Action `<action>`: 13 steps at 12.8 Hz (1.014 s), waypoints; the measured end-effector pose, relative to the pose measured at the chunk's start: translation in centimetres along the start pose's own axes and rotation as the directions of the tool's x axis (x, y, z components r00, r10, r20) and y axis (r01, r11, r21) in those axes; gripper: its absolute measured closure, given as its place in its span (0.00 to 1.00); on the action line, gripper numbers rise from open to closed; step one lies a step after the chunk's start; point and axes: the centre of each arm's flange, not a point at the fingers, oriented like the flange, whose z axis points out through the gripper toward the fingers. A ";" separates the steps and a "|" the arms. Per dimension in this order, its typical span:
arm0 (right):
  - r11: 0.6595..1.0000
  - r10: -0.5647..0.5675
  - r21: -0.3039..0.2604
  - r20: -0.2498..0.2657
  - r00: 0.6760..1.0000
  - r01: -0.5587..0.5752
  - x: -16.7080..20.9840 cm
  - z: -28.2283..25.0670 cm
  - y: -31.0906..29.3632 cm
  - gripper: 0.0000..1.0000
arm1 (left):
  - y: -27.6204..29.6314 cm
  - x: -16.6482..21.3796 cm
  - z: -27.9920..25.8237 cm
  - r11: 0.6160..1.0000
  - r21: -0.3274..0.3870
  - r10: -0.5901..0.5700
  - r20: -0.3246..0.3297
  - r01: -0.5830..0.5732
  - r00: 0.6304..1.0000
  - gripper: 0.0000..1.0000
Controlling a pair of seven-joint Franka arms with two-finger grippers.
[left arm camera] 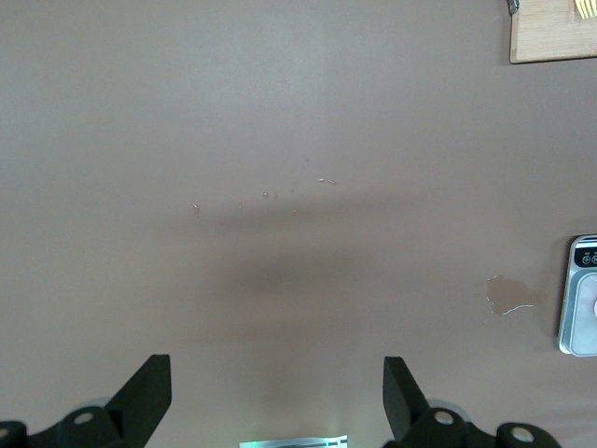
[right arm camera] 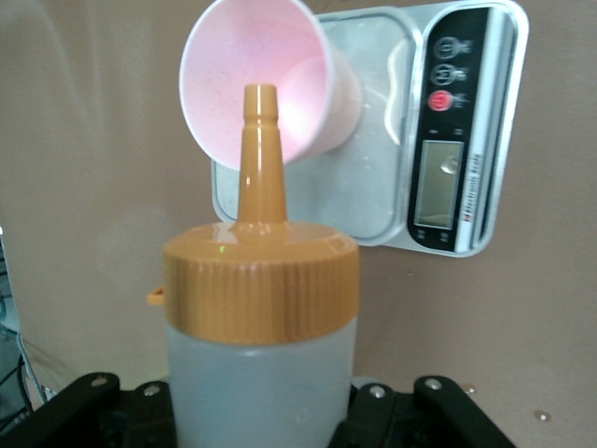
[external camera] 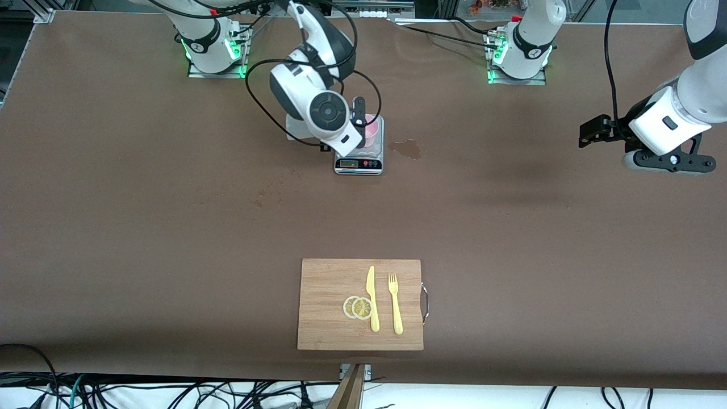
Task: Add sauce to pink cup with both arms
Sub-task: 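Carry the sauce bottle back beside the scale with the right gripper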
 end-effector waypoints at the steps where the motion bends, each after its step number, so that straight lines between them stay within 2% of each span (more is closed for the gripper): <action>1: 1.000 0.001 0.013 -0.038 0.999 0.000 -1.1 -0.7 0.9 0.80 | 0.0 0.0 0.0 1.000 0.000 0.000 0.000 0.000 1.000 0.00; 4: 0.999 -0.028 0.031 -0.180 0.983 0.034 -5.6 -3.6 4.0 0.80 | 0.0 0.0 0.0 1.000 0.000 0.000 0.001 0.000 1.000 0.00; 7: 0.996 -0.085 0.003 -0.380 0.921 0.093 -12.5 -6.9 7.4 0.80 | 0.0 0.0 0.0 1.000 0.000 0.000 0.001 0.000 1.000 0.00; 9: 0.993 -0.114 -0.024 -0.506 0.855 0.118 -18.4 -8.3 9.6 0.80 | 0.0 0.0 0.0 1.000 0.000 0.000 0.002 0.000 1.000 0.00; 11: 0.988 -0.151 -0.078 -0.630 0.762 0.132 -25.1 -8.8 11.8 0.80 | 0.0 0.0 0.0 1.000 0.000 0.000 0.003 0.000 1.000 0.00; 13: 0.979 -0.206 -0.146 -0.721 0.661 0.145 -30.4 -8.0 13.6 0.80 | 0.0 -0.1 0.0 1.000 0.000 0.000 0.005 0.000 1.000 0.00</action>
